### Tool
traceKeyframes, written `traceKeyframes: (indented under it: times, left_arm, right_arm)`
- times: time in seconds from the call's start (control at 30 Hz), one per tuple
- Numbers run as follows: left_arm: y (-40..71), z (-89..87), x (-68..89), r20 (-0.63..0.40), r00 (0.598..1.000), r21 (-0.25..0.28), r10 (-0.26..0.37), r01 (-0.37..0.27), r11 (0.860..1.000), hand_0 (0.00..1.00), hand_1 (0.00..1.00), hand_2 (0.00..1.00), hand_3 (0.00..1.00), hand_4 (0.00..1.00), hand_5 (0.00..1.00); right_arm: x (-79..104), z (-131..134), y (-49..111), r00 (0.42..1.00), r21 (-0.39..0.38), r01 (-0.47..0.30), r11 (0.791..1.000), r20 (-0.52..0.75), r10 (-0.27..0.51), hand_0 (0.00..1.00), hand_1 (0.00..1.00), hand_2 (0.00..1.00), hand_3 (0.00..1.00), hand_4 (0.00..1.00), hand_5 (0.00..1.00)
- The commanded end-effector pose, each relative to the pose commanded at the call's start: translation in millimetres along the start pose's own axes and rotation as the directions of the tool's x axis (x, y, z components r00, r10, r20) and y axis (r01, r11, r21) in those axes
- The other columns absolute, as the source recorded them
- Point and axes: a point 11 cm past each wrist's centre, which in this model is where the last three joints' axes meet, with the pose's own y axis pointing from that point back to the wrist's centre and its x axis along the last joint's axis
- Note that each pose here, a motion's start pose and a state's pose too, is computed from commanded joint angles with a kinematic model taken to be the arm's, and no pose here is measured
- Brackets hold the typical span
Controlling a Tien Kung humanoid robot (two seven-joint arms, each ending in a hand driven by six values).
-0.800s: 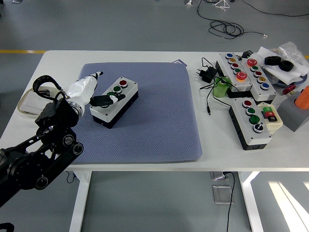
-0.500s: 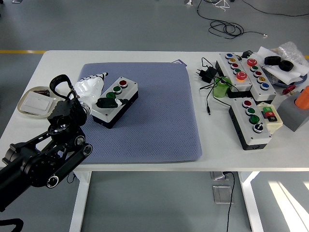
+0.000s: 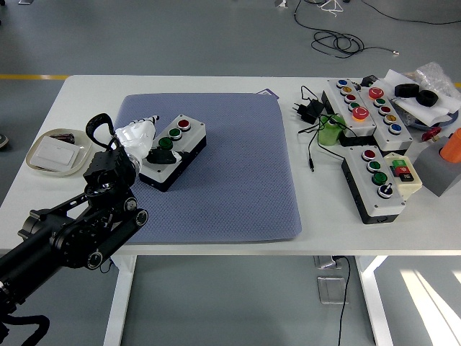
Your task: Pick up the button,place it on the desk,press the button,press the button
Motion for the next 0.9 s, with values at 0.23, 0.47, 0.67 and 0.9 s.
traceKeyframes:
  times: [0.23, 0.47, 0.67, 0.9]
  left_arm:
    - [-2.8, 6.7, -9.4, 0.042, 0.999, 0.004, -0.014, 0.013, 1.0, 0.753, 0.929, 0.998, 0.998, 0.998, 0.625]
    - [-5.8, 11.6, -15.4, 0.104, 0.994, 0.01, -0.014, 0.013, 1.0, 0.713, 0.883, 0.964, 0.998, 0.998, 0.558]
    - [-7.8, 11.2, -15.9, 0.156, 0.988, 0.013, 0.007, -0.009, 1.0, 0.546, 0.712, 0.805, 0.998, 0.951, 0.39]
    - [-9.2, 10.7, -14.8, 0.207, 0.978, 0.011, 0.023, -0.026, 1.0, 0.481, 0.499, 0.561, 0.87, 0.816, 0.072]
  right_arm:
    - [0.9, 0.2, -0.2, 1.0, 0.0, -0.002, 1.0, -0.003, 0.002, 0.787, 0.797, 0.817, 0.751, 0.412, 0.479]
    - [3.1, 2.8, -1.0, 1.0, -0.003, -0.008, 1.0, -0.012, 0.008, 0.787, 0.797, 0.817, 0.751, 0.412, 0.479]
    - [3.7, 4.0, -1.3, 1.0, -0.005, -0.009, 1.0, -0.015, 0.009, 0.787, 0.797, 0.817, 0.751, 0.412, 0.479]
    - [3.7, 3.8, -1.3, 1.0, -0.005, -0.009, 1.0, -0.014, 0.009, 0.787, 0.797, 0.817, 0.751, 0.412, 0.479]
